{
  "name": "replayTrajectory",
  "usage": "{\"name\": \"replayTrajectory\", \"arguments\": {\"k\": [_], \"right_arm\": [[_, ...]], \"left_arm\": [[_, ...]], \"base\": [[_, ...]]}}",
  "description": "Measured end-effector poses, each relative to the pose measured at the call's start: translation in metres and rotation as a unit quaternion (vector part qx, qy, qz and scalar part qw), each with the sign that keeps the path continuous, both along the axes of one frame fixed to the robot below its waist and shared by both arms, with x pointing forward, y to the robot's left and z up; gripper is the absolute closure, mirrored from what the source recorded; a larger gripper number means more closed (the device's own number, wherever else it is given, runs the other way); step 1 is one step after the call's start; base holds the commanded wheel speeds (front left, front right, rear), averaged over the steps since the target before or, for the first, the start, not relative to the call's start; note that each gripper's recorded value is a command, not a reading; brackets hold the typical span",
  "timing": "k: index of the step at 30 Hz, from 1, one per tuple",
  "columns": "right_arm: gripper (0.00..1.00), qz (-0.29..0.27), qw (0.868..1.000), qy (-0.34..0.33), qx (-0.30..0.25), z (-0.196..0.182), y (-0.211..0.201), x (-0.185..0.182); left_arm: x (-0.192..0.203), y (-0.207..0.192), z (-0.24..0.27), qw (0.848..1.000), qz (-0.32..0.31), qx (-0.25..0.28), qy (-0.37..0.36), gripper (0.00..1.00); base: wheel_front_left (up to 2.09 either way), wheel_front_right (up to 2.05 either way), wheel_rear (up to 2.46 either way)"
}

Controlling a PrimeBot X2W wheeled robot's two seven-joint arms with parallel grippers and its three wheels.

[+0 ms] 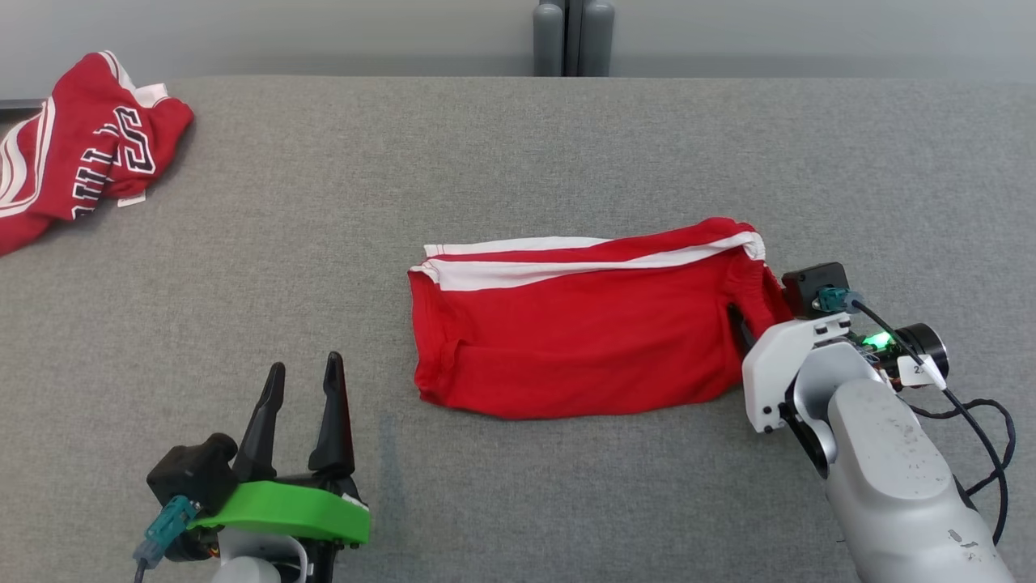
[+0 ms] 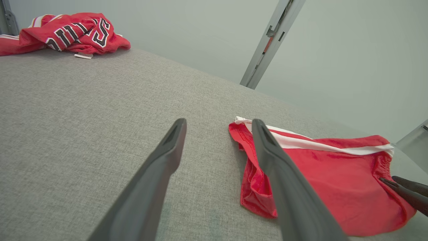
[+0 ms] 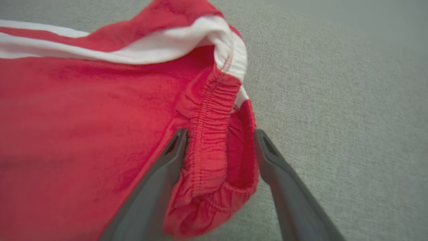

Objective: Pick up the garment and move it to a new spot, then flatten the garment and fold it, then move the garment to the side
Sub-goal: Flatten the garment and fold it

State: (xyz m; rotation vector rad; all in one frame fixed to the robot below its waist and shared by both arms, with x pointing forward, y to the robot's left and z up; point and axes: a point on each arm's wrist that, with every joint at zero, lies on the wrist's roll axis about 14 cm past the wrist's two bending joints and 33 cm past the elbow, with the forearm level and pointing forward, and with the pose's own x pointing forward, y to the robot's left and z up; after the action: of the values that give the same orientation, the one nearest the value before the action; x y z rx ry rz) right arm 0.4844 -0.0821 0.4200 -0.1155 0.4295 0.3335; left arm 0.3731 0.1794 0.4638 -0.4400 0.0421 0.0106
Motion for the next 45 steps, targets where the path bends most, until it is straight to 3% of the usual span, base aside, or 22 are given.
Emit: {"name": "replayTrajectory", "arguments": {"k": [19,20,21,24,25,26,33,39,45], "right_arm": [[0.00,-0.044,0.999,0.020,0.007,-0.020,-0.025,0.004],[0.07,-0.045,0.999,0.024,0.009,-0.022,-0.025,0.004],[0.50,-0.045,0.999,0.027,0.012,-0.023,-0.024,0.003],[0.78,-0.043,0.998,0.033,0.022,-0.024,-0.020,0.003],[0.96,-0.042,0.998,0.036,0.028,-0.024,-0.018,0.003],[1.00,-0.043,0.998,0.039,0.034,-0.025,-0.016,0.002],[1.00,-0.063,0.994,0.032,0.078,-0.011,-0.018,0.006],[1.00,-0.142,0.987,0.001,0.077,0.014,-0.087,0.013],[1.00,-0.160,0.981,0.008,0.108,0.015,-0.090,0.006]], "left_arm": [[0.005,-0.010,-0.002,1.000,-0.016,0.010,-0.001,0.00],[0.005,-0.011,-0.003,1.000,-0.017,0.010,0.000,0.00],[0.006,-0.011,-0.003,1.000,-0.017,0.010,0.000,0.00],[0.007,-0.012,-0.003,1.000,-0.019,0.009,0.000,0.00],[0.007,-0.012,-0.003,1.000,-0.020,0.009,0.000,0.00],[0.007,-0.012,-0.003,1.000,-0.020,0.009,0.000,0.00],[0.009,-0.019,0.001,0.999,-0.030,0.007,-0.007,0.00],[0.011,-0.036,0.011,0.998,-0.057,0.006,-0.023,0.00],[0.011,-0.043,0.012,0.998,-0.066,0.005,-0.026,0.00]], "base": [[0.00,0.00,0.00],[0.00,0.00,0.00],[0.00,0.00,0.00],[0.00,0.00,0.00],[0.00,0.00,0.00],[0.00,0.00,0.00],[0.00,0.00,0.00],[0.00,0.00,0.00],[0.00,0.00,0.00]]}}
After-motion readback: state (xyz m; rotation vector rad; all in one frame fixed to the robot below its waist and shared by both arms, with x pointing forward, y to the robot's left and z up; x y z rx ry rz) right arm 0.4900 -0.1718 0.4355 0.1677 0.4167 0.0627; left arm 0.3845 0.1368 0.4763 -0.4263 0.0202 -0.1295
